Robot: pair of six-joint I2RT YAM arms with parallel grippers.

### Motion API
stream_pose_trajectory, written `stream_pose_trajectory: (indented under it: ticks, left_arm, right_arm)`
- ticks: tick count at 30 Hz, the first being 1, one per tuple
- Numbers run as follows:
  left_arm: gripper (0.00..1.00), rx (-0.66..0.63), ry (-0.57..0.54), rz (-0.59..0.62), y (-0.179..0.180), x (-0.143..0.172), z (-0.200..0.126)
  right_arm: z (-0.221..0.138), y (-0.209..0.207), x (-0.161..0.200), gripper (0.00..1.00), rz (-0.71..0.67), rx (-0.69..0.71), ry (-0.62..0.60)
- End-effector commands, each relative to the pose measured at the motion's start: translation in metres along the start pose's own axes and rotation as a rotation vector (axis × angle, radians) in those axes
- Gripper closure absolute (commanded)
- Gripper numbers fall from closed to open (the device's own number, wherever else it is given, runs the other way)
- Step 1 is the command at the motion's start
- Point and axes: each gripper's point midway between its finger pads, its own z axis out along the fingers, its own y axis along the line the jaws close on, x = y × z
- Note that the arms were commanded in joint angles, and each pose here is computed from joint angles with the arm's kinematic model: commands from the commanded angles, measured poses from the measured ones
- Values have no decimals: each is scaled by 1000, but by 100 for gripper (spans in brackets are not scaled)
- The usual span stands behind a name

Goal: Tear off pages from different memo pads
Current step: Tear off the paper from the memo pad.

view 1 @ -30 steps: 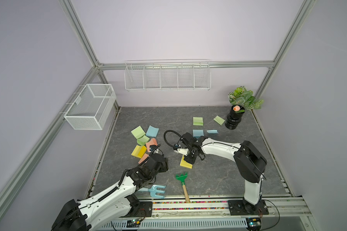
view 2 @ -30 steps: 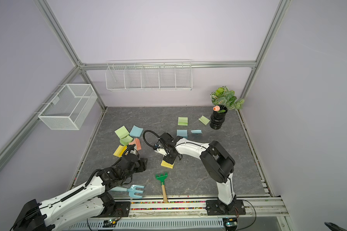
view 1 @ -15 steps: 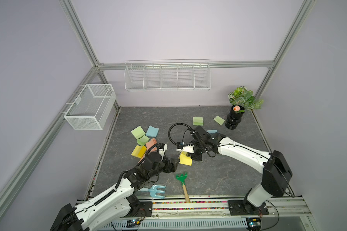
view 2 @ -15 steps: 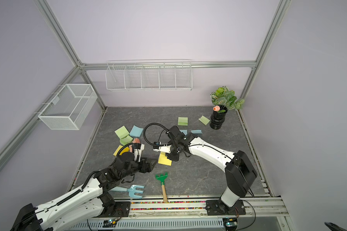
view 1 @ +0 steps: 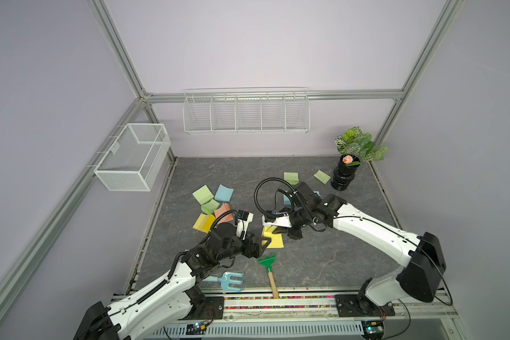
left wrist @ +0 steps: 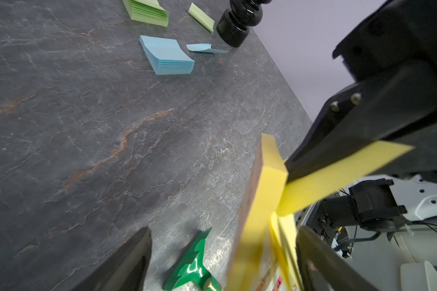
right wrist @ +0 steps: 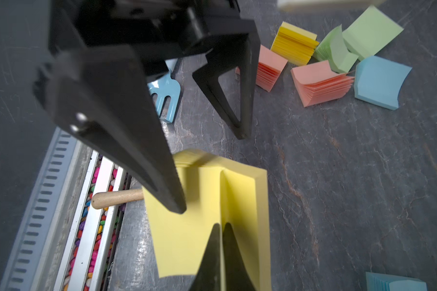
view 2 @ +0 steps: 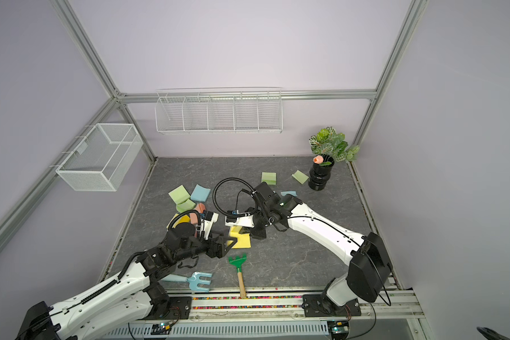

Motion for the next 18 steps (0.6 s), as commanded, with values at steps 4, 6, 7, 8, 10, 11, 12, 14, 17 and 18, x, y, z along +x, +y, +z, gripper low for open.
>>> stream_pose_trajectory:
  ticks: [4, 6, 7, 8, 10, 11, 12, 14, 17, 18]
  left_arm:
    - [13, 109, -49, 48, -27, -21, -6]
    - [14, 127, -67, 46, -30, -23, -9]
    - [14, 132, -72, 44, -31, -23, -9]
    - [15, 139, -75, 45, -32, -24, -10]
    - [22, 140, -74, 48, -32, -23, -10]
    - [30, 135, -74, 49, -31, -23, -10]
    - [39, 131, -72, 49, -31, -23, -10]
    - [56, 132, -70, 51, -31, -22, -10]
    - [75, 134, -71, 55, -30, -21, -10]
    - [78, 134, -76, 55, -31, -22, -11]
  right_arm:
    - [-7, 18, -3, 93, -65, -44, -54]
    - [-7, 20, -2, 94, -66, -50, -55]
    - [-7, 20, -2, 94, -66, -53, -56]
    - [-7, 21, -3, 94, -65, -55, -56]
    - [-7, 21, -2, 93, -62, -57, -54]
    - [-7, 21, -2, 94, -61, -55, -55]
    - [-8, 20, -3, 93, -60, -50, -56]
    - [-9, 19, -5, 93, -59, -41, -62]
    - [-12, 17, -7, 93, -65, -21, -73]
    - [-13, 16, -9, 93, -69, -10, -77]
